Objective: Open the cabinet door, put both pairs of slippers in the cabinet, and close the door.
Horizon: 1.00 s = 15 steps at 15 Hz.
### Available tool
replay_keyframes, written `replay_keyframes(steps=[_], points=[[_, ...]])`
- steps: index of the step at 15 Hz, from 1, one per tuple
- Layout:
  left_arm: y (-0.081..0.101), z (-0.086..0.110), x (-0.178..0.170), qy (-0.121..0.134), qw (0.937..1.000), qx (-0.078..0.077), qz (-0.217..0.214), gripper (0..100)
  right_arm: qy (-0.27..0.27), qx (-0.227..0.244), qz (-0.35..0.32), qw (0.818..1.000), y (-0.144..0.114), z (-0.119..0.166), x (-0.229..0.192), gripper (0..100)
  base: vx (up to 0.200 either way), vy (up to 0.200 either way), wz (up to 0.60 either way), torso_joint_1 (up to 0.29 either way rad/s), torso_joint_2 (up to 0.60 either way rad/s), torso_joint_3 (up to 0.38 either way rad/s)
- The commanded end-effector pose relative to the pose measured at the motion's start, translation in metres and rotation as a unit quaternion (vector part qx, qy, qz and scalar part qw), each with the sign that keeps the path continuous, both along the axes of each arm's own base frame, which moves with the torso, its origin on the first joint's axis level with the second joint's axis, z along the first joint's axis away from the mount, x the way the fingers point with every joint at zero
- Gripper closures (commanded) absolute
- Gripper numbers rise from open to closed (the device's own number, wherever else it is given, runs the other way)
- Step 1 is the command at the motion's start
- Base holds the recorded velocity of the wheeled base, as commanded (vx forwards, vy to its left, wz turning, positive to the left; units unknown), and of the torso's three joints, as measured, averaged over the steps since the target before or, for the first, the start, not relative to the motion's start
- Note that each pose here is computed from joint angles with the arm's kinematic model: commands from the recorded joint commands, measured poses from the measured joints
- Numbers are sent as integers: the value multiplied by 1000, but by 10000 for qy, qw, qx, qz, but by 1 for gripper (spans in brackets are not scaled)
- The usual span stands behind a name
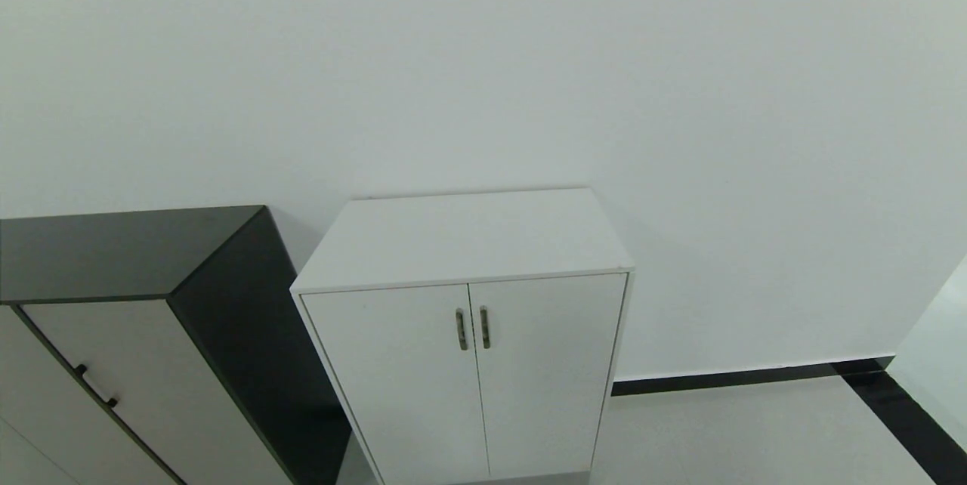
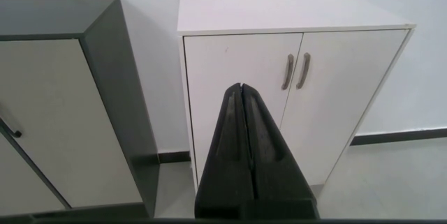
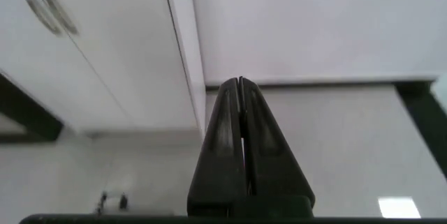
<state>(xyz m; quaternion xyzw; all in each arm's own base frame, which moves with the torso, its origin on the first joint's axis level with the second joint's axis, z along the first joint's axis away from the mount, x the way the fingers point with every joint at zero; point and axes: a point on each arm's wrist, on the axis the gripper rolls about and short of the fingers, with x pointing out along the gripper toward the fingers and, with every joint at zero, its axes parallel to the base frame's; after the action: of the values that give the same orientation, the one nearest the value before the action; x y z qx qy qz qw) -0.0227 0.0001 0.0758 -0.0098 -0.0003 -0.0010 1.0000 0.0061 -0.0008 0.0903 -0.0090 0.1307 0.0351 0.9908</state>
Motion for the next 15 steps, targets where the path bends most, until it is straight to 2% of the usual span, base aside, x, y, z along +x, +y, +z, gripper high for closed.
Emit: replay_keyframes(steps=[1,4,6,9,12,15], points=[[0,0,0,-4,10000,-2,2,100,-856,200,9,9961,-3,-12,-21,100,0,0,0,0,0,0],[0,0,0,-4,10000,-2,2,100,-829,153,-14,9964,-2,-12,-21,100,0,0,0,0,0,0],[0,0,0,-4,10000,-10,2,100,-753,-103,-681,9948,0,-12,-20,100,0,0,0,0,0,0],[0,0,0,-4,10000,-2,2,100,-1327,-150,-536,9896,0,-14,-29,100,0,0,0,0,0,0],[0,0,0,-4,10000,21,10,100,-1309,41,-608,9895,0,-15,-29,100,0,0,0,0,0,0],[0,0,0,-4,10000,21,10,100,-1310,13,-581,9897,0,-15,-29,100,0,0,0,0,0,0]])
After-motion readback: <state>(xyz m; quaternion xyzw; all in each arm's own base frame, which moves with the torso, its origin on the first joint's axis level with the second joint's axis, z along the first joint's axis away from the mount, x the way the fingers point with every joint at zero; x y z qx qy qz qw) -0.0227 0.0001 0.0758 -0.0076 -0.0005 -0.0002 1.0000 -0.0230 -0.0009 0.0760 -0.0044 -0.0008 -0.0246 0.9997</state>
